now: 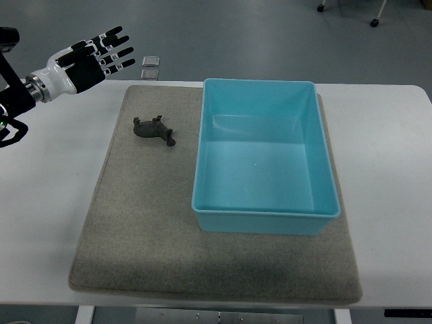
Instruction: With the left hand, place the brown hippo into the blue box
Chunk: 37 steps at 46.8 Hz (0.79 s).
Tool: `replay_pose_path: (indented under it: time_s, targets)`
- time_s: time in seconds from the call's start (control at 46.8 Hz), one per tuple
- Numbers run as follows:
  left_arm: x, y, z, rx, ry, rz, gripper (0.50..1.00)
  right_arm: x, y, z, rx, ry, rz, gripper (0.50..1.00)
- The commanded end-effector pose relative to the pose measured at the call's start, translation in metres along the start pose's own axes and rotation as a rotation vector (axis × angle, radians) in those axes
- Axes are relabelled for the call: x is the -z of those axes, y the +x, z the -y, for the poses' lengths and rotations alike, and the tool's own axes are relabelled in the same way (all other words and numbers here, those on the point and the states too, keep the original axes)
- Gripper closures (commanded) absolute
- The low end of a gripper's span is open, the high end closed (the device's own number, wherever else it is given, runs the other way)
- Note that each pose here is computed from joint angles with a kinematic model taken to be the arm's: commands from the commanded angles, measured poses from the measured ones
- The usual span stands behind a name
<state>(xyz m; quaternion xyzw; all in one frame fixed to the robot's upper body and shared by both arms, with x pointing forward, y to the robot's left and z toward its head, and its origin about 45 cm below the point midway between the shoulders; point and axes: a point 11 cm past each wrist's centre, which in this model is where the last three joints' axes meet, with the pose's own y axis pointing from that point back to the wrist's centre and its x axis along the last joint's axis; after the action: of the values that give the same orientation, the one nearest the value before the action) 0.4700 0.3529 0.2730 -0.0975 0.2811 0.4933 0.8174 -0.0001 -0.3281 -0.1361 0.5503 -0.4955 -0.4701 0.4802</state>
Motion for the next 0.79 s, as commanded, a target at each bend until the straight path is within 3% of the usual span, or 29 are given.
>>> replay_pose_path:
  time_s: [0.0, 0.769]
  targets:
    - [0.004, -0.001, 0.002, 0.004, 0.007, -0.002, 0.501, 0.001, 0.0, 0.0, 0.0, 0.001, 0.0, 0.564]
    - [-0.009, 0.011, -0.005, -0.047, -0.007, 0.062, 0.501, 0.0, 0.0, 0.0, 0.0, 0.0, 0.0, 0.564]
